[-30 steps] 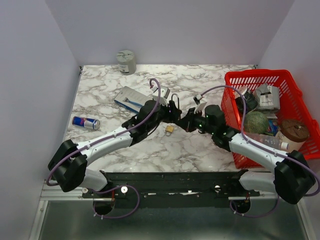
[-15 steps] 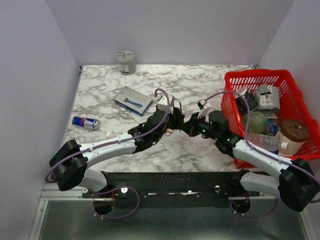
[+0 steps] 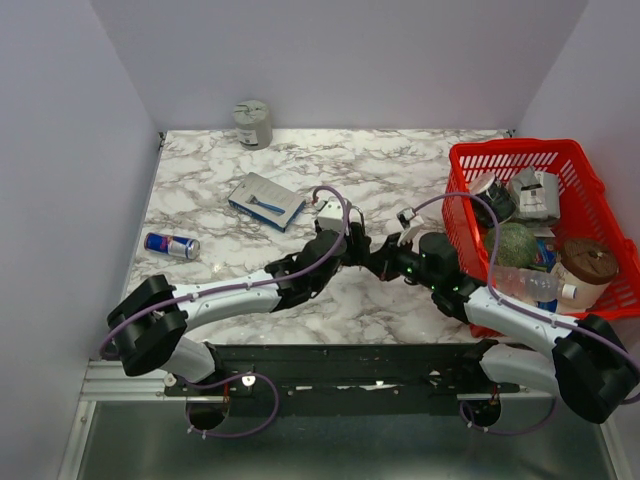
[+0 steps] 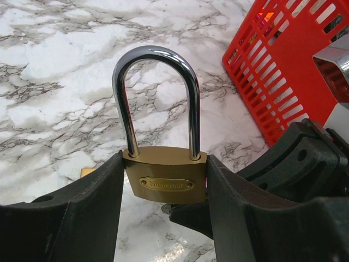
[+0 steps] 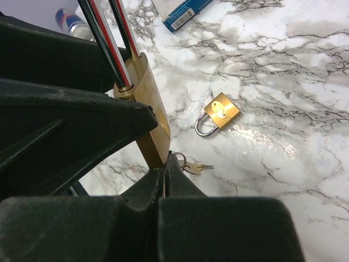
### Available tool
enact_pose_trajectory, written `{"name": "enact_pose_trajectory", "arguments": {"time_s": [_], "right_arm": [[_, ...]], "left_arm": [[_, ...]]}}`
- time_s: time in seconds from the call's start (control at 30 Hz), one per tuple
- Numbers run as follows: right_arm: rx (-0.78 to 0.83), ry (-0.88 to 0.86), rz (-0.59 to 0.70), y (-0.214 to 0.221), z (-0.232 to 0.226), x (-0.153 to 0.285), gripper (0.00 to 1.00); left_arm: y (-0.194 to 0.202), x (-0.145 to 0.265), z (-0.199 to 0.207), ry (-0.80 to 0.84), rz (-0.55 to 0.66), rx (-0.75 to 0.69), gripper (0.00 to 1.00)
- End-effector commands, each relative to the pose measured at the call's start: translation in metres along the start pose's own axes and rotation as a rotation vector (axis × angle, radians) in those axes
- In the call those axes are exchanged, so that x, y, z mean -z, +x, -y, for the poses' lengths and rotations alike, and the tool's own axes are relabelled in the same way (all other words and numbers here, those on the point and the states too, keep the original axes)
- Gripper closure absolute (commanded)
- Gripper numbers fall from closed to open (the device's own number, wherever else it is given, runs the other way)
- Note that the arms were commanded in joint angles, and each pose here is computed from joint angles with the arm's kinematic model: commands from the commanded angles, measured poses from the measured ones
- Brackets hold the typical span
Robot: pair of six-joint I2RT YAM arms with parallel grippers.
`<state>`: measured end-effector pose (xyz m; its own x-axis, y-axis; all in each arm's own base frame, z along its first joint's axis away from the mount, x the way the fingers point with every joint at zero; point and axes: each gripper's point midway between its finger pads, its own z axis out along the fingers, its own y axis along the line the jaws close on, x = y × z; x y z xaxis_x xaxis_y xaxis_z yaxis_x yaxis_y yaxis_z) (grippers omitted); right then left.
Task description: Unlock with the key
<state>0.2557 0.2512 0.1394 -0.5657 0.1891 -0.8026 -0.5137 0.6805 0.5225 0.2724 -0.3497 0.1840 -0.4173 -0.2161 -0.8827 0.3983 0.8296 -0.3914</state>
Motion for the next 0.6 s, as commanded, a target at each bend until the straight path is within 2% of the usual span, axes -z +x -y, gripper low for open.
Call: {"name": "enact_pose_trajectory", "arguments": {"time_s": [0.0, 0.13, 0.23, 0.4, 0.57], "right_arm": [[0.025, -0.063, 0.387, -0.11, -0.028, 0.003, 0.99], [-0.009, -0.07, 0.229, -0.073, -0.025, -0.008, 0.99], [-0.05, -0.041, 0.188, -0.046, -0.012, -0.006, 0.99], [-0.123, -0.023, 0.173, -0.026, -0.001, -0.003, 0.99], [-0.205, 0.022, 0.103, 0.002, 0.012, -0.005, 0.99]], "left_arm": [[0.058, 0.026, 0.04, 0.142, -0.237, -0.037, 1.0], [0.059, 0.019, 0.03, 0.094, -0.268, -0.084, 1.0], [0.068, 0.016, 0.025, 0.087, -0.297, -0.096, 1.0], [0.091, 0.016, 0.023, 0.102, -0.363, -0.087, 1.0], [0.119, 0.015, 0.014, 0.083, -0.439, -0.09, 1.0]]}}
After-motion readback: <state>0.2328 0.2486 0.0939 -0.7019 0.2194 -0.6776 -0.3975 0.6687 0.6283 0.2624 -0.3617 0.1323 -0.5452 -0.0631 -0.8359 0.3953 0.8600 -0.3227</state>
